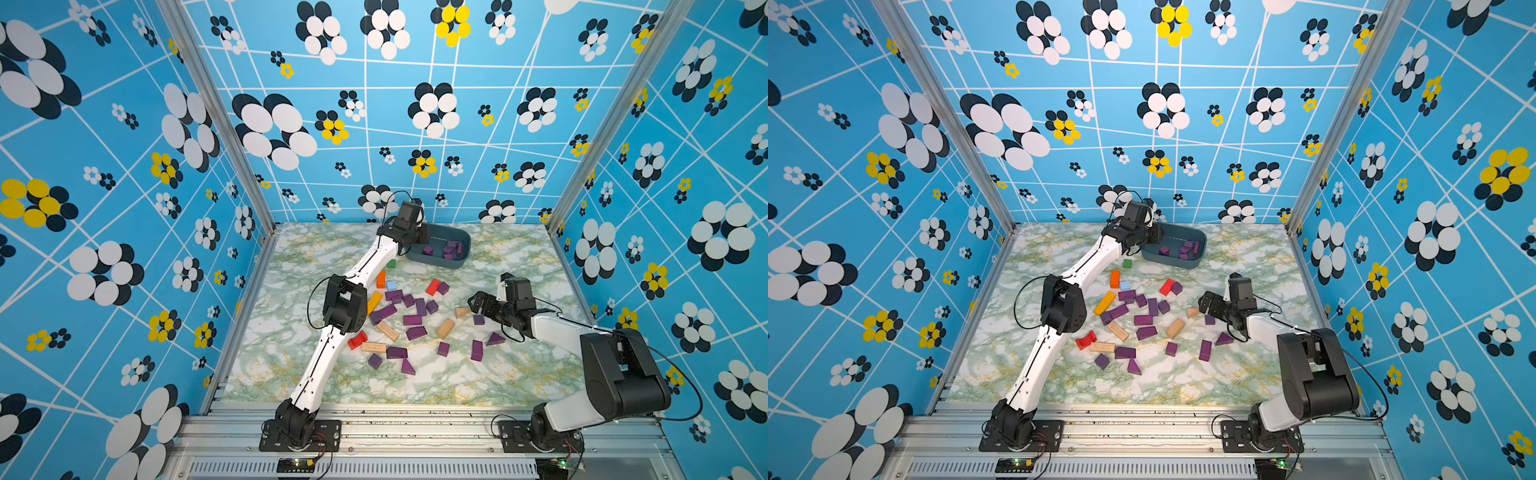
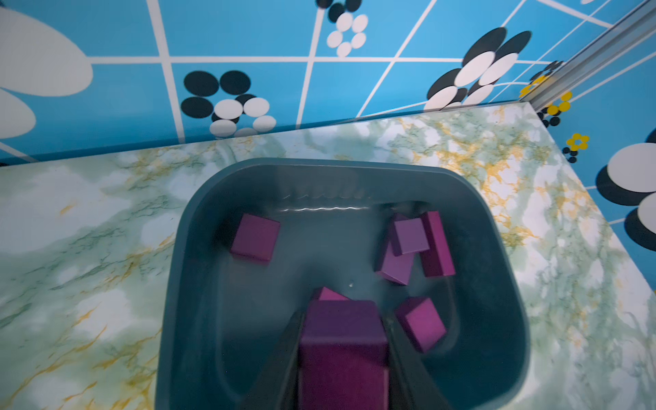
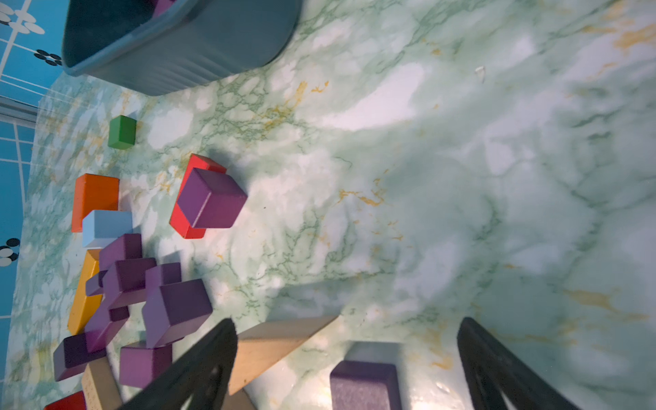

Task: Pick purple bricks into the storage bin
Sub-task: Place the building block in the storage box.

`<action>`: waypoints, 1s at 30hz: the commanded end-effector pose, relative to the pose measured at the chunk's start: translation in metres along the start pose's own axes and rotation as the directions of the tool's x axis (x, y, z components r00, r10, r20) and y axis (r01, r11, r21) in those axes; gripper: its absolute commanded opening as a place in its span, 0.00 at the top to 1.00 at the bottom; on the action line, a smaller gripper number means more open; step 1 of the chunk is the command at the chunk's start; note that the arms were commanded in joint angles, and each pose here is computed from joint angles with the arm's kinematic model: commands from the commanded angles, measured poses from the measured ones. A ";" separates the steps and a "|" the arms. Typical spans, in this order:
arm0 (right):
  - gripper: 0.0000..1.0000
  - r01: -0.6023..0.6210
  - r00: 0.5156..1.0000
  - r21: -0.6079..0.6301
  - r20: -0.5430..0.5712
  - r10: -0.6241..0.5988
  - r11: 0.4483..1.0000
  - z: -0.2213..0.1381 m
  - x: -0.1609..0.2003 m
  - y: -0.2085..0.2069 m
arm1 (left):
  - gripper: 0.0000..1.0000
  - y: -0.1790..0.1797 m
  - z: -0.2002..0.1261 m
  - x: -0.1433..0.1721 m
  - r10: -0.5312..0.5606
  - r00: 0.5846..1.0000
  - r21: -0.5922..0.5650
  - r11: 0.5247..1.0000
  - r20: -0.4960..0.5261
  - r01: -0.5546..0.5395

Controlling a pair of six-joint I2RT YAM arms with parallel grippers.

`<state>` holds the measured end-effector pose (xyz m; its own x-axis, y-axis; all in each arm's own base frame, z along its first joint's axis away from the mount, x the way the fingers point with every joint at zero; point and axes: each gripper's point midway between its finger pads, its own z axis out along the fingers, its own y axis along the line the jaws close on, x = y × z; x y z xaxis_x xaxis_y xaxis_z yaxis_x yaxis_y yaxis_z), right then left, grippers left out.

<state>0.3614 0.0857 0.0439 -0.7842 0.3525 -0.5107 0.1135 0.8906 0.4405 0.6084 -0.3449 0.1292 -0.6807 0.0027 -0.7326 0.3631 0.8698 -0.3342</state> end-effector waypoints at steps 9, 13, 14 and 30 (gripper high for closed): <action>0.01 -0.105 0.994 -0.133 -0.030 0.102 0.986 0.006 0.001 0.001 | 0.06 -0.005 -0.009 -0.003 0.057 0.998 0.030 0.998 -0.023 -0.056; 0.01 -0.078 0.997 -0.140 -0.011 0.077 0.987 0.001 -0.003 0.005 | 0.01 -0.013 -0.019 -0.009 0.099 0.995 0.031 0.995 -0.013 -0.099; 0.01 -0.069 0.998 -0.138 -0.006 0.068 0.988 -0.001 -0.005 0.005 | 0.00 -0.016 -0.023 -0.011 0.112 0.994 0.030 0.993 -0.009 -0.111; 0.03 0.240 0.969 -0.011 0.060 -0.239 0.971 -0.042 -0.027 0.044 | 0.00 -0.050 -0.164 -0.038 0.207 0.952 -0.010 0.978 0.224 -0.210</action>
<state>0.3632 0.1016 0.1001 -0.7488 0.2419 -0.6170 -0.0517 0.9068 0.4183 0.5176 -0.3216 0.2255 -0.5563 0.1336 -0.8202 0.4947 0.8463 -0.1976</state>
